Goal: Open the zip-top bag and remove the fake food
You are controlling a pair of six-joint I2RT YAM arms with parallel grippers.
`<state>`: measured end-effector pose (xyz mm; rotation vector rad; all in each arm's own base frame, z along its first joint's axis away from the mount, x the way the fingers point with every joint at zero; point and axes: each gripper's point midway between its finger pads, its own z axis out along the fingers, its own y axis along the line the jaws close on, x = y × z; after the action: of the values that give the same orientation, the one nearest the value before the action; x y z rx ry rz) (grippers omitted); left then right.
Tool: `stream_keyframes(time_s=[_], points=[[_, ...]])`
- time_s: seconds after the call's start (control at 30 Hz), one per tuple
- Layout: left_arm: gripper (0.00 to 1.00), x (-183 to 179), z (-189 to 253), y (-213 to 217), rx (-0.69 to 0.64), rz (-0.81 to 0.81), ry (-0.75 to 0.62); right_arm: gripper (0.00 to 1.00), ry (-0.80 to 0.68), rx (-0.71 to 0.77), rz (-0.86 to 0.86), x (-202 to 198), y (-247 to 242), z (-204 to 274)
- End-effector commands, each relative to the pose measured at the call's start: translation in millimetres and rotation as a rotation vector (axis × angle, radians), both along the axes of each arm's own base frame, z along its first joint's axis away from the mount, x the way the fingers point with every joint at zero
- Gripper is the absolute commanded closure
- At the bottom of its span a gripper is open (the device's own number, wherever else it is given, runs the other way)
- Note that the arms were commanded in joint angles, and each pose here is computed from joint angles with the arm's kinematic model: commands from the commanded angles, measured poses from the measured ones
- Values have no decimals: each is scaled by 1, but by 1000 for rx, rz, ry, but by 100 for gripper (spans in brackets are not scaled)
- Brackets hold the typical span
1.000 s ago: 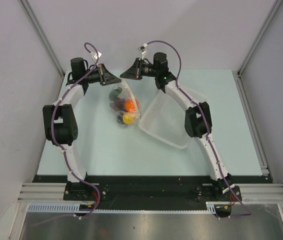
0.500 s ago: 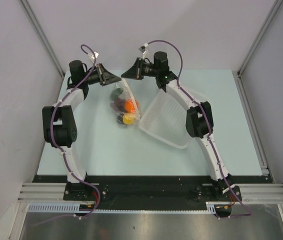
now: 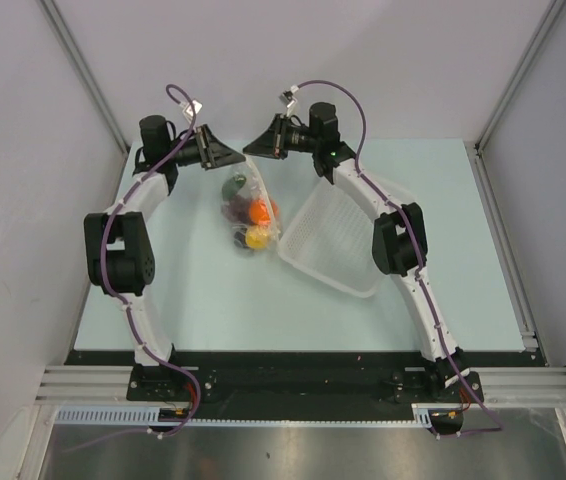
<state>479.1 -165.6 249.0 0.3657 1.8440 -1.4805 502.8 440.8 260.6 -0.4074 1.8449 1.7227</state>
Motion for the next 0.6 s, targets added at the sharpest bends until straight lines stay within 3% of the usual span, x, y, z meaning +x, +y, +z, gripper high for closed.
stream_keyframes(time_s=[0.0,0.03,0.13,0.3,0.57], points=[[67,6,25,-2,27,-11,-108,100,-86,61,30,-11,0,42],[84,7,28,-2,24,-8,-112,100,-83,60,33,-12,0,41],[100,10,33,-2,9,-6,-111,100,-68,54,38,-13,2,36],[100,20,36,7,40,95,-115,98,-75,35,31,-13,0,35],[100,35,47,30,-15,276,-94,94,-45,-10,26,-24,-6,20]])
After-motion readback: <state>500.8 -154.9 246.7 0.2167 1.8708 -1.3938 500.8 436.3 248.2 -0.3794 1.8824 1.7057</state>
